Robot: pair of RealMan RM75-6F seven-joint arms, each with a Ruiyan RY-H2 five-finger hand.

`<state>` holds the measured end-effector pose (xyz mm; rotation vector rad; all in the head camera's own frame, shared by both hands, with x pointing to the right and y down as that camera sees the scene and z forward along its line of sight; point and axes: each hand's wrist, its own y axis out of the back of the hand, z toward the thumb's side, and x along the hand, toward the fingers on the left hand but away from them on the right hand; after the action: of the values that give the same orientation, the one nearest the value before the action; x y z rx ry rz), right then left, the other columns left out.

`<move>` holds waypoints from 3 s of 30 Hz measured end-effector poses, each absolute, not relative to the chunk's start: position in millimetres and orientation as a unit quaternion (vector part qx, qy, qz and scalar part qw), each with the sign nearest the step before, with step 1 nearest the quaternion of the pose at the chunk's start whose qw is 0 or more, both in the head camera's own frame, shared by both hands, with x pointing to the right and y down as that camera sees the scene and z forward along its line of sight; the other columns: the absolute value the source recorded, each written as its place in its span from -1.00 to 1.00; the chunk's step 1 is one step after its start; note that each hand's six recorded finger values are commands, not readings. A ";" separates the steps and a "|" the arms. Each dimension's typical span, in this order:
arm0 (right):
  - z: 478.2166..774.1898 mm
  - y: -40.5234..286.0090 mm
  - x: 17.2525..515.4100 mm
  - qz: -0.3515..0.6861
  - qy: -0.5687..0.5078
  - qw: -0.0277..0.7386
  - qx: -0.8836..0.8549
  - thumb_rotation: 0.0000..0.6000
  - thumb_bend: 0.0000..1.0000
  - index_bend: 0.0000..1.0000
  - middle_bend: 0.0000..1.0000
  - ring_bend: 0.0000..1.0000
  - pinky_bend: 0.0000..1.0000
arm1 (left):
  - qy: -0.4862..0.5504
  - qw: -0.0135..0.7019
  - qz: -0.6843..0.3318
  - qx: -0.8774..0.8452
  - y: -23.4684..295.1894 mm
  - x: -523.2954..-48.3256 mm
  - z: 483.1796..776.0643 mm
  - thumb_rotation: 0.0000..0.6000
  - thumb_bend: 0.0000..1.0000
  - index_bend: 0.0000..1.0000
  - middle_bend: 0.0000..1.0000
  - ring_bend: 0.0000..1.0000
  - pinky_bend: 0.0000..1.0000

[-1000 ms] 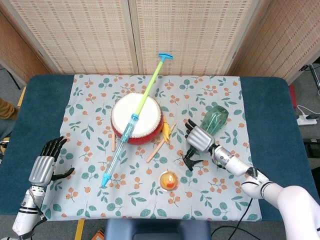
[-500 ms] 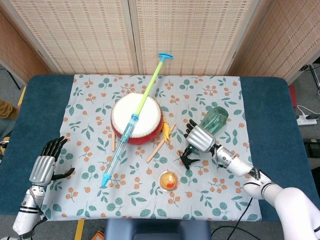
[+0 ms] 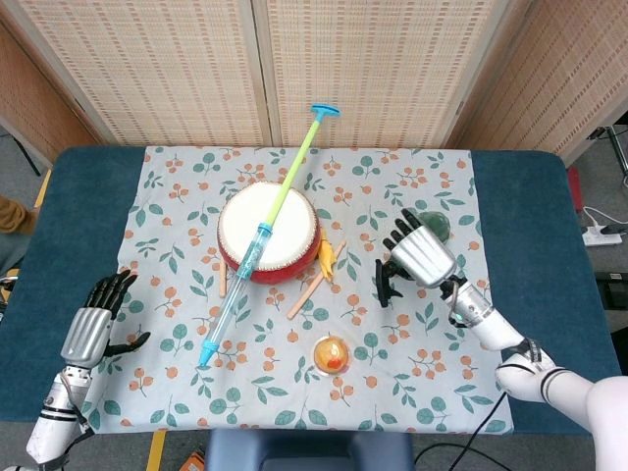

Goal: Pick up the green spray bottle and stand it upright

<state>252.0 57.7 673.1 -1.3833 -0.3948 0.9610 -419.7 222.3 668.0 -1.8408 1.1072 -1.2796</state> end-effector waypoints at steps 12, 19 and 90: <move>636.3 50.0 295.8 0.405 -0.317 0.601 -0.612 1.00 -0.76 0.54 0.17 -0.33 -0.52 | 0.414 0.321 -0.484 -0.701 225.7 -414.8 667.1 1.00 -0.66 -1.00 -1.00 -1.00 -0.94; 632.2 49.7 311.6 0.407 -0.373 0.570 -0.608 1.00 -0.76 0.54 0.18 -0.33 -0.52 | 0.412 0.321 -0.483 -0.703 226.1 -414.1 666.9 1.00 -0.67 -1.00 -1.00 -1.00 -0.94; 630.1 24.4 309.1 0.538 -0.540 0.166 -0.625 1.00 -0.63 0.57 0.20 -0.30 -0.58 | 0.399 0.316 -0.473 -0.719 224.8 -407.7 672.2 1.00 -0.66 -1.00 -1.00 -1.00 -0.94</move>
<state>309.1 24.4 630.1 -1.7802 -1.5378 1.5322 -407.7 224.8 672.2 -1.8938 1.0517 -1.2468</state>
